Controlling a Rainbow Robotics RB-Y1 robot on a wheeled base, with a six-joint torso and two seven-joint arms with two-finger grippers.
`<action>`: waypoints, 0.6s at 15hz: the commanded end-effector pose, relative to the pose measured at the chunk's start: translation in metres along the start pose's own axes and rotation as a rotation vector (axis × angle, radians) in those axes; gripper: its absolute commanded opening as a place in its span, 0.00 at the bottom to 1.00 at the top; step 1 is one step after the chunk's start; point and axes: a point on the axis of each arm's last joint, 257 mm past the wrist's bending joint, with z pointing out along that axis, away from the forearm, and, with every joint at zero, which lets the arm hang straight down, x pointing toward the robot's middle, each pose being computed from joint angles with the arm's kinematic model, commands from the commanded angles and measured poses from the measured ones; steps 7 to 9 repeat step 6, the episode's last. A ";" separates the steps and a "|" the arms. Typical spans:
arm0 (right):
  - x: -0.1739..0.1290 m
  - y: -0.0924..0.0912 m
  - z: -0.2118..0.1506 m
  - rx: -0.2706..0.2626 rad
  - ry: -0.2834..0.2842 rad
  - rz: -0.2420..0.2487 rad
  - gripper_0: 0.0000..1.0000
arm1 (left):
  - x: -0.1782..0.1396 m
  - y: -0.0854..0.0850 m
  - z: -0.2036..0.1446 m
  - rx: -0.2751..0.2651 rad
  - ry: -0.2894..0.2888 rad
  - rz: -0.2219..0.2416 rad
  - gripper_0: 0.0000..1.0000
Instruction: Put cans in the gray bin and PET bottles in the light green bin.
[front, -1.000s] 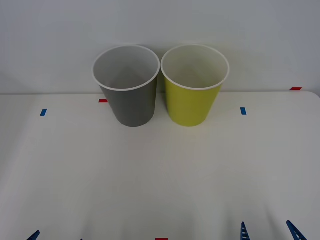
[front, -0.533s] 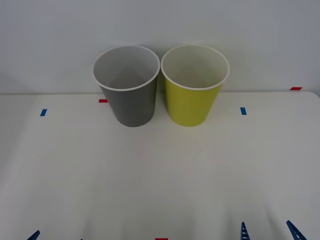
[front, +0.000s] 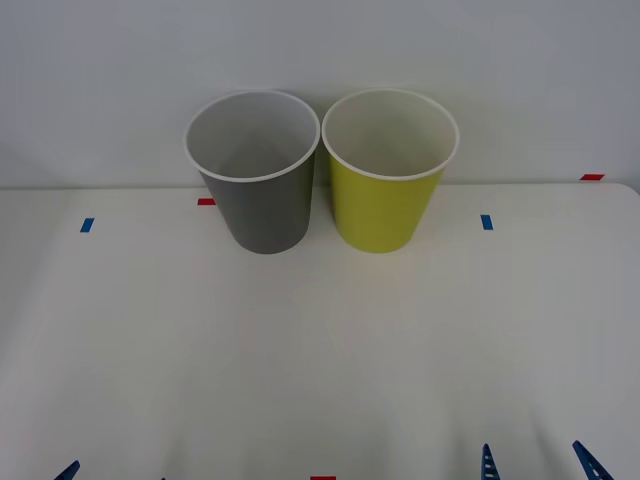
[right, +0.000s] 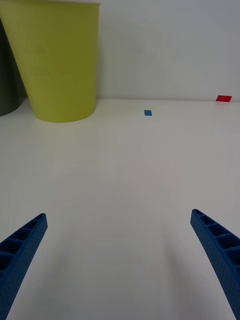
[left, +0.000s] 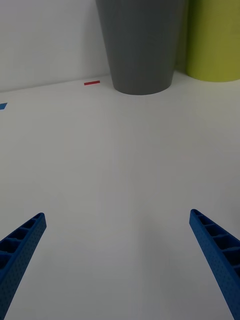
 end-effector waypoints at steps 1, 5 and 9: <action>0.000 0.000 0.000 0.000 0.000 0.000 1.00 | 0.000 0.000 0.000 0.000 0.000 0.000 1.00; 0.000 0.000 0.000 0.000 0.000 0.000 1.00 | 0.000 0.000 0.000 0.000 0.000 0.000 1.00; 0.000 0.000 0.000 0.000 0.000 0.000 1.00 | 0.000 0.000 0.000 0.000 0.000 0.000 1.00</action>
